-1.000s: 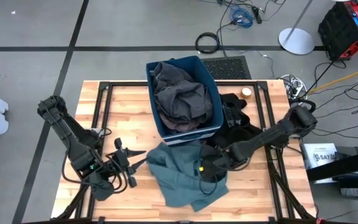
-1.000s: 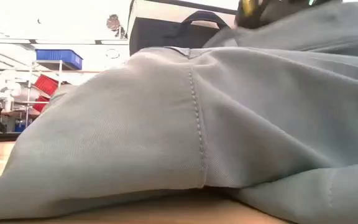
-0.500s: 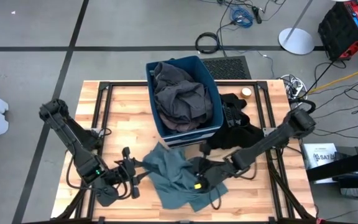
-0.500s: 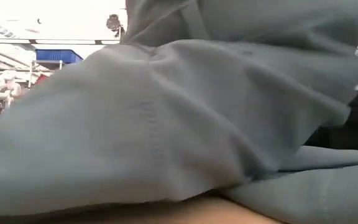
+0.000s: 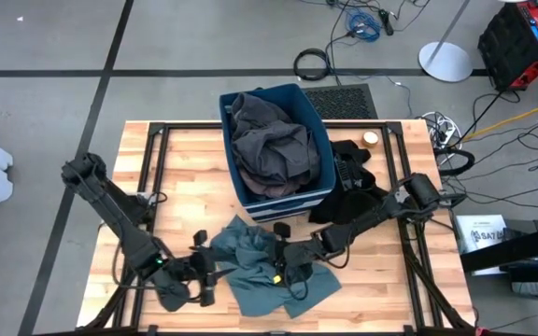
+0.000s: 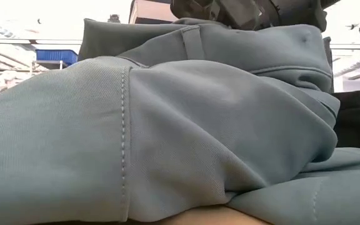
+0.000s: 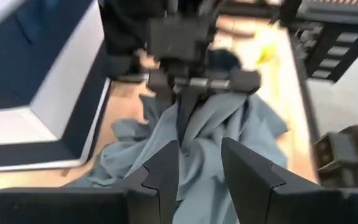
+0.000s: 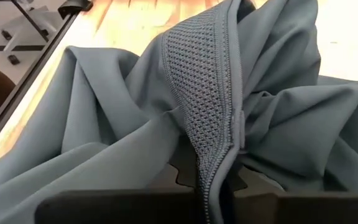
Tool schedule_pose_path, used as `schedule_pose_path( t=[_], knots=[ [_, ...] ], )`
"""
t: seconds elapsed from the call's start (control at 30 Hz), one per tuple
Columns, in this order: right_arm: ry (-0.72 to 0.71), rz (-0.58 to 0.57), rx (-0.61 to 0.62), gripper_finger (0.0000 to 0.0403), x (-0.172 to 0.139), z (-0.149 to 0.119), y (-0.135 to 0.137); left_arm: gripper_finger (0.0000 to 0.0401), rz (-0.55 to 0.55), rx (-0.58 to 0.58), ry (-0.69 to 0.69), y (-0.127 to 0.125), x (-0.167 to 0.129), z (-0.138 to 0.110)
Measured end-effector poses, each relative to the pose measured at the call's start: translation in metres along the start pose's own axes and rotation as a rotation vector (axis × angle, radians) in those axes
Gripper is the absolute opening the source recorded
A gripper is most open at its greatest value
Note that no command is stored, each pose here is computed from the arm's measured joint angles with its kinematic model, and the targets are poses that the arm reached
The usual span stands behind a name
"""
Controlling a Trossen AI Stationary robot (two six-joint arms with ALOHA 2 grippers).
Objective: Sort clothes
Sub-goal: Put the blue pants into the blue laundry organizer
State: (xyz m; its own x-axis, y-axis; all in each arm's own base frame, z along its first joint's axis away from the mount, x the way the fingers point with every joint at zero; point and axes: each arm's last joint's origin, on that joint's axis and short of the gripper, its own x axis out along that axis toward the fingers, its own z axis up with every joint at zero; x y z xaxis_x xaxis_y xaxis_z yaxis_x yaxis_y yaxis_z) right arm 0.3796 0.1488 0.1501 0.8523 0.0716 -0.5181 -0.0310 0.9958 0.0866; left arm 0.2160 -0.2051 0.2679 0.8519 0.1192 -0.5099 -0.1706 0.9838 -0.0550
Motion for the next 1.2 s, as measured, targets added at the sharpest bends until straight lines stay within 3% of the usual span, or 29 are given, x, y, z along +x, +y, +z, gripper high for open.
schedule_pose_path(
  t=[0.23, 0.43, 0.73, 0.87, 1.2],
  knots=[
    [-0.005, 0.014, -0.022, 0.0002, -0.002, 0.001, 0.004, 0.013, 0.085, 0.077, 0.102, 0.009, 0.049, -0.008],
    [-0.005, 0.017, -0.018, 0.0002, -0.002, 0.001, 0.004, 0.013, -0.02, 0.189, 0.101, 0.015, 0.073, 0.004],
    [0.003, 0.015, -0.003, 0.0002, -0.002, 0.0, 0.004, 0.0134, -0.079, 0.425, 0.098, 0.017, 0.077, 0.008],
    [0.004, 0.014, -0.002, 0.0002, -0.002, 0.0, 0.004, 0.0161, -0.164, 0.405, 0.154, 0.022, 0.081, 0.013],
    [0.011, 0.029, -0.006, 0.0002, -0.002, 0.0, 0.004, 0.0258, -0.134, 0.478, 0.126, 0.035, 0.089, 0.038]
  ],
)
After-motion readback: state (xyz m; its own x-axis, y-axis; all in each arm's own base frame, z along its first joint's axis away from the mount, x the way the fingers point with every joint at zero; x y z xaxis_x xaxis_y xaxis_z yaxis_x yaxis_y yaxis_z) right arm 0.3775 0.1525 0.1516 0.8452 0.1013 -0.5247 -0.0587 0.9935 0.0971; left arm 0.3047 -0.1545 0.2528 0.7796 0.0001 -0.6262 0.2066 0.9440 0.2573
